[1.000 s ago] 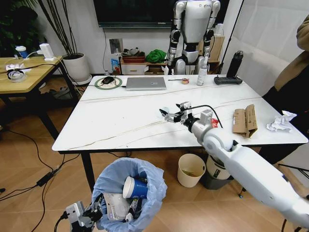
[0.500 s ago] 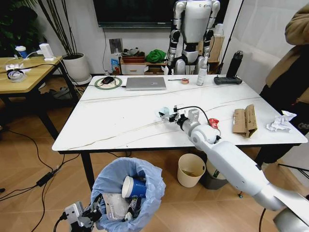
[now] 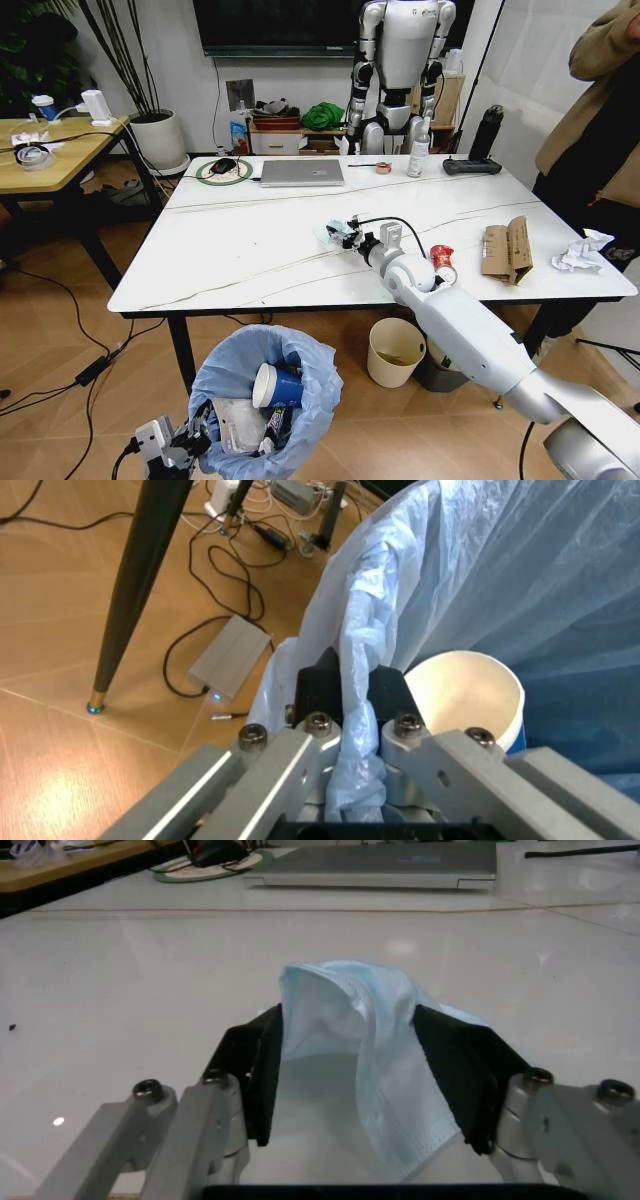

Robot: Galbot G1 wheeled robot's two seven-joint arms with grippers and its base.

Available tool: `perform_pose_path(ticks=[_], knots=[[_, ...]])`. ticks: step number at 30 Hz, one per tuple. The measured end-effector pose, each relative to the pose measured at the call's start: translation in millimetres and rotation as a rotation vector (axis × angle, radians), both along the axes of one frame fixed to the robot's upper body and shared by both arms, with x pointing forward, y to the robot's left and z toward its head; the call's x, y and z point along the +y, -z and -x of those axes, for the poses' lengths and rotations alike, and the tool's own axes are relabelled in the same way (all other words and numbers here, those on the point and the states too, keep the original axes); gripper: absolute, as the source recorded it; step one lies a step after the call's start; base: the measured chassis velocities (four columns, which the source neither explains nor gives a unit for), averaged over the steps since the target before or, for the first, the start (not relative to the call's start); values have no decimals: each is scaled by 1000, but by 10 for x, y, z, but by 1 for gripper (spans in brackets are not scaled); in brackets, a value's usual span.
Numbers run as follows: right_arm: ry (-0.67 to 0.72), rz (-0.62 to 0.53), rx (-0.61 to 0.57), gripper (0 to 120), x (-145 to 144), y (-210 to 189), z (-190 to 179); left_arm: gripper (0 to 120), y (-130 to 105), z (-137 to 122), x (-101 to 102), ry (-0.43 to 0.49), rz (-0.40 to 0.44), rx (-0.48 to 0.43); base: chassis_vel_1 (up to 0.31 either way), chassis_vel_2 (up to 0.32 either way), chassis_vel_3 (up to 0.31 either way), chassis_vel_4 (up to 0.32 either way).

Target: Pick up the trash bin and place the trash from the table into it.

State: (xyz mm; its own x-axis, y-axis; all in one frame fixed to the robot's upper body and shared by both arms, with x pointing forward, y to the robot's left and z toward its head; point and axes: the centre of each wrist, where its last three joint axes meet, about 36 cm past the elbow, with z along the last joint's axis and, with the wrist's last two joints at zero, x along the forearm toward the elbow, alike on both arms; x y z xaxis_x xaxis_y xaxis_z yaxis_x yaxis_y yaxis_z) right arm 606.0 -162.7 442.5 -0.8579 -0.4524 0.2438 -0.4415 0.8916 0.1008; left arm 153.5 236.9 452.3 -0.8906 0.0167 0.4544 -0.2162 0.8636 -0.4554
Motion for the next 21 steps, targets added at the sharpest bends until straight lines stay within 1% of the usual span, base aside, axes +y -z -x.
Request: perform_pose_path(ticks=[1, 2, 3, 4, 5, 7, 8, 10, 13, 15, 17, 19, 20, 21], knots=[[-1, 0, 0, 42, 3, 0, 0, 0, 0, -1, 2, 0, 0, 0, 0, 0, 0, 0], [-1, 0, 0, 41, 4, 0, 1, 0, 0, -2, 2, 0, 0, -1, 0, 0, 0, 0], [-2, 0, -1, 32, 5, -2, -1, 0, -1, -3, 3, 0, 0, -1, 0, 0, 0, 0], [-3, 1, -1, 29, 4, -4, -1, 0, -1, -3, 3, 0, 0, -1, 0, 0, 0, 0], [-3, 1, -1, 29, 4, -4, -1, 0, -1, -3, 3, 0, 0, -1, 0, 0, 0, 0], [-4, 1, -1, 22, 2, -5, -2, 0, -1, -3, 3, 0, 0, -1, 0, 0, 0, 0], [-4, 2, -2, 9, -13, -5, -2, 0, 1, -5, 4, -1, 0, -1, 0, 0, 0, 0], [-5, 3, -3, 1, -30, -8, -1, 0, 2, -7, 4, -2, 0, -1, 0, 0, 0, 0], [-7, 3, -6, 0, -58, -7, 14, 0, 4, -9, 3, -2, 1, -2, 0, 0, 0, 0], [-16, -10, -22, 0, -135, -25, 55, 0, 5, -9, -4, -2, 3, -1, 0, 0, 0, 0], [-50, -54, -55, 0, -250, -91, 134, 0, 5, -10, -11, 0, 6, -2, 0, 0, 0, 0], [-113, -111, -86, 0, -357, -172, 242, 0, 2, -14, -14, 0, 8, -4, 0, 0, 0, 0], [-177, -153, -111, 0, -401, -240, 336, 0, -2, -15, -17, 1, 10, -5, 0, 0, 0, 0], [-177, -153, -111, 0, -401, -240, 336, 0, -2, -15, -17, 1, 10, -5, 0, 0, 0, 0]])
